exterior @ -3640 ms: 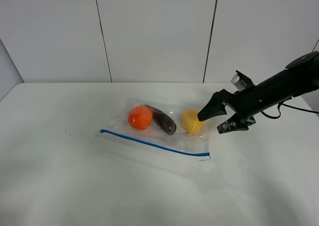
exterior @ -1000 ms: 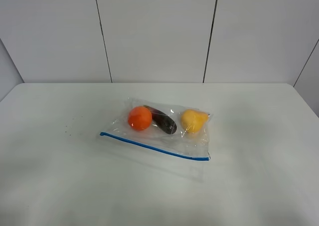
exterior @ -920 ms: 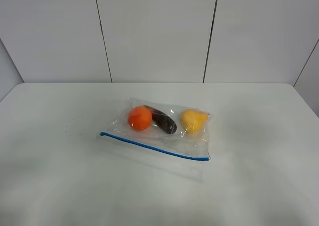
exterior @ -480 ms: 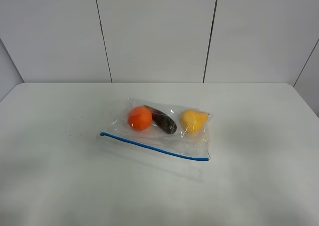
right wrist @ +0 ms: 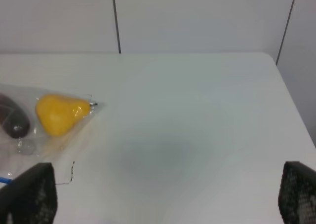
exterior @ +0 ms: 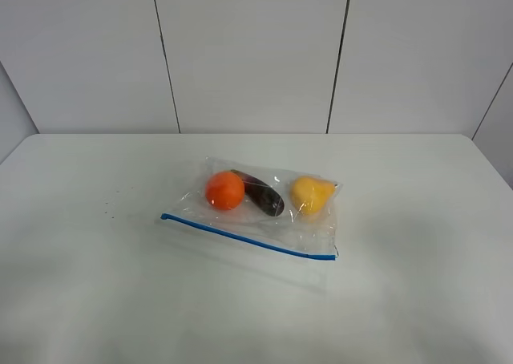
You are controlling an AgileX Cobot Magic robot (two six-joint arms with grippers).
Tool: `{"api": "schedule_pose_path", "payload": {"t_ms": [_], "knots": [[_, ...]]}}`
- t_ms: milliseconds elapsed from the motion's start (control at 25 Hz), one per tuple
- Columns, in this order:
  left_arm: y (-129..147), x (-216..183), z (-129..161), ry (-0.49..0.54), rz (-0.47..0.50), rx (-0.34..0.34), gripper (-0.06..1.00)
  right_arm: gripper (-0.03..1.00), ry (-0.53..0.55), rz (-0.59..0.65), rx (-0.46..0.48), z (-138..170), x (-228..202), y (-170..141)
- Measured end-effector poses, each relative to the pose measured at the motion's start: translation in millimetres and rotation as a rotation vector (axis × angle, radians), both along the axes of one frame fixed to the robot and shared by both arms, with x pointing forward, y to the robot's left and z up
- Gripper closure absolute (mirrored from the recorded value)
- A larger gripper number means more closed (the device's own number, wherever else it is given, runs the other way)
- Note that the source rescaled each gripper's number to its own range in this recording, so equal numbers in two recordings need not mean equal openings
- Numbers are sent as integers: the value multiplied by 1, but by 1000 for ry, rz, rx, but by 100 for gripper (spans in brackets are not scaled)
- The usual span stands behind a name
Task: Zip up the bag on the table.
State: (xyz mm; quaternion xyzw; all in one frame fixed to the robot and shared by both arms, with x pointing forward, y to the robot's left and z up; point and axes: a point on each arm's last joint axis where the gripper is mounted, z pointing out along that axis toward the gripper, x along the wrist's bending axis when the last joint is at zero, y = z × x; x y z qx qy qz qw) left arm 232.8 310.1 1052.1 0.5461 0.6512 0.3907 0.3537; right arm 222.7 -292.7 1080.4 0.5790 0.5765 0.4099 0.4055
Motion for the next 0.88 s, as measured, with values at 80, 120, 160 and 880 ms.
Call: {"api": "schedule_pose_path", "payload": {"t_ms": [80,120,160,880], "knots": [[0,0,0,0,0,0,-6,-3,2,1,1,0,0,0],[0,0,0,0,0,0,-6,-3,2,1,1,0,0,0],[0,0,0,0,0,0,-6,-3,1,3,4,0,0,0],[0,0,0,0,0,0,-6,-3,85,0,5,-24,12,-1]]}}
